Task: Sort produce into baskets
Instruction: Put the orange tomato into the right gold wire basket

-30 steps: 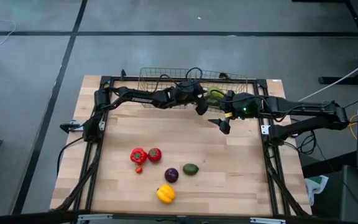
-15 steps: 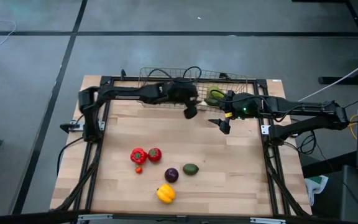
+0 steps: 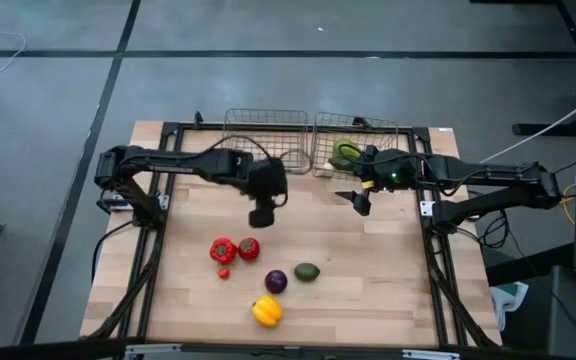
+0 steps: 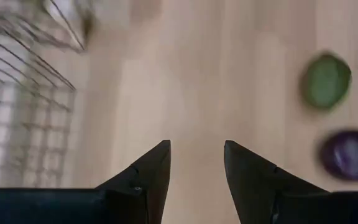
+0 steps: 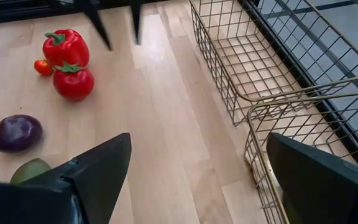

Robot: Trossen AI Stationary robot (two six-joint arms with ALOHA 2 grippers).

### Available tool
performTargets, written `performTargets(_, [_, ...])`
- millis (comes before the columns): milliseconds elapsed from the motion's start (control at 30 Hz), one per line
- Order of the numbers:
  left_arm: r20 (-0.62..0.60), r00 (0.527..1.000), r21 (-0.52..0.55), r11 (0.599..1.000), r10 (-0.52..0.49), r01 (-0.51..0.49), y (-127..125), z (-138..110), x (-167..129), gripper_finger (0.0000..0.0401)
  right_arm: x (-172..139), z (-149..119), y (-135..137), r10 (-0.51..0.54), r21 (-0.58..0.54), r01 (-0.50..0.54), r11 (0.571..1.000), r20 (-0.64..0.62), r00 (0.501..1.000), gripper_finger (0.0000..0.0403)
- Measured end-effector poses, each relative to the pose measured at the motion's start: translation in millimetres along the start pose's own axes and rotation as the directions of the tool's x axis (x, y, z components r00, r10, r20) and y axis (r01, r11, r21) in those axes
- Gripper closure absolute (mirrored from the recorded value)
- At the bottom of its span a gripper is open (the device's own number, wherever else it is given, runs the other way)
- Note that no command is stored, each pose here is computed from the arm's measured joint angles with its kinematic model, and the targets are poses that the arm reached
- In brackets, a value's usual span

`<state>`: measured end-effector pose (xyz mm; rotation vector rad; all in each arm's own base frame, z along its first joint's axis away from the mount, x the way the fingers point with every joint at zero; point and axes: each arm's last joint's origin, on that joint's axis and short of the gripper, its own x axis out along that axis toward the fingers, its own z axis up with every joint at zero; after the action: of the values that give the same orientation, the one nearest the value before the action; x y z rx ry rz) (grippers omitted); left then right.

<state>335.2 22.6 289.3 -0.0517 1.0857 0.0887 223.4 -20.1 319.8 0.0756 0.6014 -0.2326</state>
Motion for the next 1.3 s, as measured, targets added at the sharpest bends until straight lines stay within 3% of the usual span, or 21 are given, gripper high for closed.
performTargets(233, [-0.139, 0.99, 0.038, 0.999, -0.032, 0.038, -34.4, -17.7, 1.5, 0.0255, 6.7, -0.4, 1.3, 0.006, -0.002, -0.006, 1.0, -0.016, 1.0, 0.0029])
performTargets(533, [-0.269, 0.962, 0.022, 0.999, -0.039, 0.047, -67.9, -36.7, -3.2, 0.0255, 42.8, -3.0, 10.0, 0.135, 0.001, -0.135, 0.991, -0.083, 0.987, 0.0029])
performTargets(767, [-0.254, 0.965, 0.014, 0.998, -0.062, 0.067, -92.3, -41.3, -6.2, 0.0255, 65.8, -5.9, 15.7, 0.225, 0.011, -0.226, 0.974, -0.113, 0.968, 0.0029])
performTargets(1033, [-0.259, 0.962, -0.002, 0.996, -0.09, 0.092, -130.0, -55.0, -13.5, 0.0255, 78.2, -11.2, 16.9, 0.221, 0.015, -0.222, 0.975, -0.157, 0.963, 0.0029])
performTargets(1300, [-0.28, 0.956, -0.183, 0.982, -0.085, 0.034, -170.7, -76.8, -19.3, 0.0254, 80.5, -12.4, 17.2, 0.22, 0.016, -0.221, 0.975, -0.166, 0.961, 0.0029])
